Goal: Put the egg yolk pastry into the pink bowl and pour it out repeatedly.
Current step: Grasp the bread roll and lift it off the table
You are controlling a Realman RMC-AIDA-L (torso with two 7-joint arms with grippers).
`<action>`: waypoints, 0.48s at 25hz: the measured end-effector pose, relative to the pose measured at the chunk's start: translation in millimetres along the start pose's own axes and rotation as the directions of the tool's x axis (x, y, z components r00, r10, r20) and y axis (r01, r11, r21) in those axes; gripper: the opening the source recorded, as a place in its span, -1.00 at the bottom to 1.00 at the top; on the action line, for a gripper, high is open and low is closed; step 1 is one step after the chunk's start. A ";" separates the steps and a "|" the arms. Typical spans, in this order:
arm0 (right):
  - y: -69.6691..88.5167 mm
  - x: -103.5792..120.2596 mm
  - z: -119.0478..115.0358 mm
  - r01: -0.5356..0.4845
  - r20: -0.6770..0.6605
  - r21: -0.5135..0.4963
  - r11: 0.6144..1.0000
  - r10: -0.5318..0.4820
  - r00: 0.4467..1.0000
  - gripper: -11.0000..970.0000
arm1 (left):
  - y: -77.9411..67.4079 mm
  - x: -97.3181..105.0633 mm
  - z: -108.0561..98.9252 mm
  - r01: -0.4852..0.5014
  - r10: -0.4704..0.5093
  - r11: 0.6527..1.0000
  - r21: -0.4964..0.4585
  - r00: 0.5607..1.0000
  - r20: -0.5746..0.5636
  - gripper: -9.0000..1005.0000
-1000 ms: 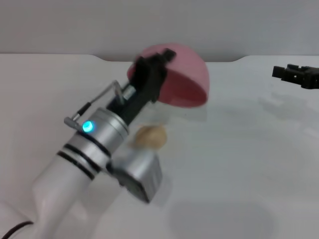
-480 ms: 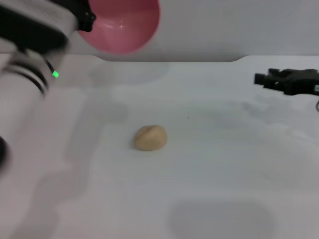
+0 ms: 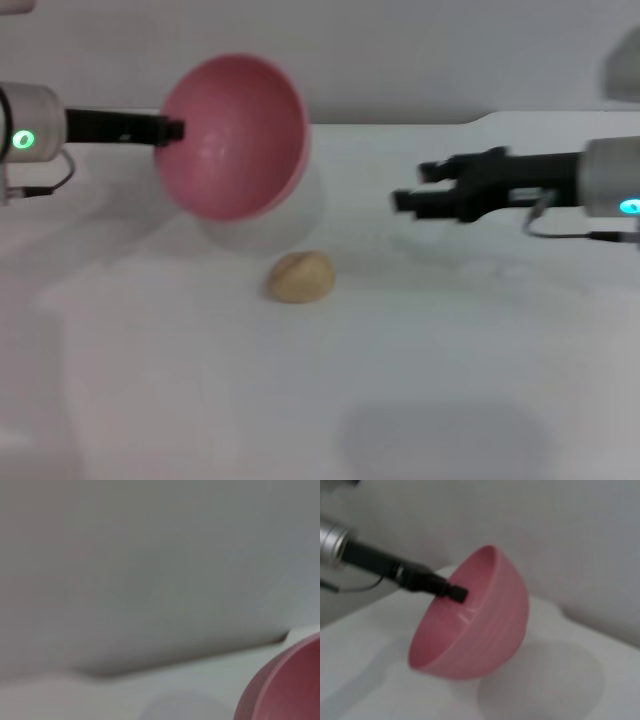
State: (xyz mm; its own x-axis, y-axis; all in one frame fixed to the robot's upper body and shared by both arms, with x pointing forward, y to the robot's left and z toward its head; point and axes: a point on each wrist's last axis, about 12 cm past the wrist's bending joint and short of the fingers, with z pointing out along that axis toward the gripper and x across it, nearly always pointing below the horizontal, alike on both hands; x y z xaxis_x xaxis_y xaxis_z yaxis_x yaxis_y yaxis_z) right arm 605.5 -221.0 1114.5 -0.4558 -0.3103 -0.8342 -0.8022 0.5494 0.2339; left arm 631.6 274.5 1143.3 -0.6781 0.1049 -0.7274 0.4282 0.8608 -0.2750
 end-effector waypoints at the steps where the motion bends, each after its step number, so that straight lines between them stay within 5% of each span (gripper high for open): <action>1: 3.8 -3.3 9.2 0.024 -0.027 -0.014 1.000 -0.024 0.999 0.15 | 2.4 -1.1 -5.4 0.010 -0.011 1.000 -0.028 0.999 -0.036 -0.98; 6: 21.5 -12.6 46.3 0.131 -0.133 -0.053 0.990 -0.137 0.982 0.50 | 6.0 -1.3 -29.1 0.035 -0.049 0.992 -0.124 0.992 -0.115 -0.98; 12: 41.6 -13.4 73.7 0.244 -0.183 -0.078 0.967 -0.254 0.950 0.50 | 5.0 2.8 -48.2 0.073 -0.102 0.986 -0.149 0.975 -0.195 -0.98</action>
State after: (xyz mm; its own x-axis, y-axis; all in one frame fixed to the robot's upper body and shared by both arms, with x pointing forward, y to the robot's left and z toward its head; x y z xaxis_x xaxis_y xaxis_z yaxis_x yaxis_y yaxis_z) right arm 606.7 -136.8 1098.6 -0.2994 -0.5760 -0.7606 -0.9166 0.3950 0.0617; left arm 603.0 303.1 1170.1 -0.8219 0.1117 -0.5586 0.2833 0.9309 -0.2308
